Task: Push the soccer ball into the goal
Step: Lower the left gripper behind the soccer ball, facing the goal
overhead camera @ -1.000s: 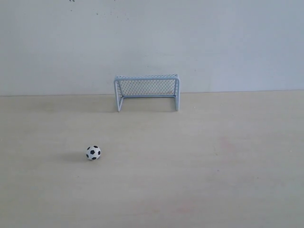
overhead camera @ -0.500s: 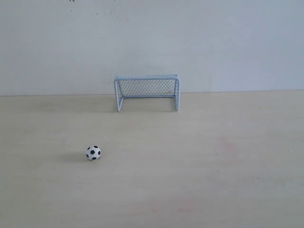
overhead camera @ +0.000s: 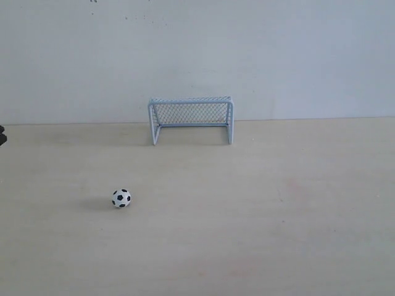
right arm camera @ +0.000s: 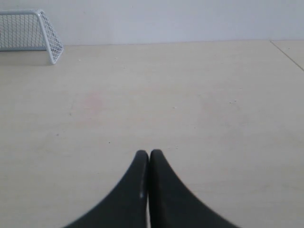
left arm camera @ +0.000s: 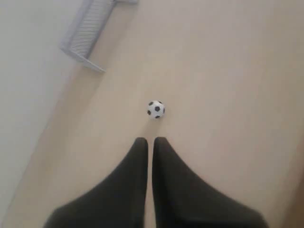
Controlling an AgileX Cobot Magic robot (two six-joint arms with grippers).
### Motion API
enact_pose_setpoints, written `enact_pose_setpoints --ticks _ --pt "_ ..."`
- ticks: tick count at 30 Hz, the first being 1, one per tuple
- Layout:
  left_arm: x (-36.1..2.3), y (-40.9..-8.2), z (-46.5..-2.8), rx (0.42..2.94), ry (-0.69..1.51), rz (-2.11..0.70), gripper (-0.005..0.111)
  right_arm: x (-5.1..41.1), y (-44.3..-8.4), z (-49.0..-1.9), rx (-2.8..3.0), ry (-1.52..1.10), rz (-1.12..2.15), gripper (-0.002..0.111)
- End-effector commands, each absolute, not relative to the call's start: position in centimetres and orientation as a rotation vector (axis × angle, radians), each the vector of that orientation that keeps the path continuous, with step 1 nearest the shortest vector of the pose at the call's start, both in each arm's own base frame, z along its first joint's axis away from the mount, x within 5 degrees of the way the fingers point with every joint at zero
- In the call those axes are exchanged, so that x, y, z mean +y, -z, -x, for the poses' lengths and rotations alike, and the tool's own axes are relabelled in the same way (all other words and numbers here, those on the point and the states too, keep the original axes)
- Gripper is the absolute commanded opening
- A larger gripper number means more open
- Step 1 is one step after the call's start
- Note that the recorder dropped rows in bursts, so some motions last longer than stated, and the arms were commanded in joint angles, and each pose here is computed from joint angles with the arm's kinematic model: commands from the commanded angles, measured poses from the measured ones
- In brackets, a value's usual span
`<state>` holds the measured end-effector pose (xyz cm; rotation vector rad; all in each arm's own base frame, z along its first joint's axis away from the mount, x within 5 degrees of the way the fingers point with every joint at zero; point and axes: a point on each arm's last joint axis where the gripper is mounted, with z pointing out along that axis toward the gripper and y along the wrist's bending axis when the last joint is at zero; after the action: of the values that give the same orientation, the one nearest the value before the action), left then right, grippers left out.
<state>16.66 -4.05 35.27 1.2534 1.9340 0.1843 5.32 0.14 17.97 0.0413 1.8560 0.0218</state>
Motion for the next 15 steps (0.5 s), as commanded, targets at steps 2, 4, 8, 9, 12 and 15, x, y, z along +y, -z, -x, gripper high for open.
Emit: enact_pose_setpoints --ticks 2,4,8,9,12,15 --pt "-3.7 -34.7 -18.8 1.997 -0.259 -1.638 0.004 0.1 -18.0 -5.3 1.846 -0.011 -0.038 0.0" --pt "-3.6 -33.8 -20.3 1.98 -0.284 -1.753 0.004 0.1 -18.0 -5.3 1.846 -0.011 -0.038 0.0" --pt "-4.2 -31.2 -24.1 1.946 -0.296 -1.811 0.004 0.1 -18.0 -5.3 1.846 -0.011 -0.038 0.0" --pt "-4.3 -30.5 -24.9 1.931 -0.302 -1.834 0.004 0.1 -18.0 -5.3 1.846 -0.011 -0.038 0.0" --pt "-4.4 -28.6 -27.6 1.881 -0.37 -1.847 0.004 0.1 -18.0 -5.3 1.846 -0.011 -0.038 0.0" --pt "-4.6 -25.9 -28.8 1.971 -0.287 -1.89 0.004 0.1 -18.0 -5.3 1.846 -0.011 -0.038 0.0"
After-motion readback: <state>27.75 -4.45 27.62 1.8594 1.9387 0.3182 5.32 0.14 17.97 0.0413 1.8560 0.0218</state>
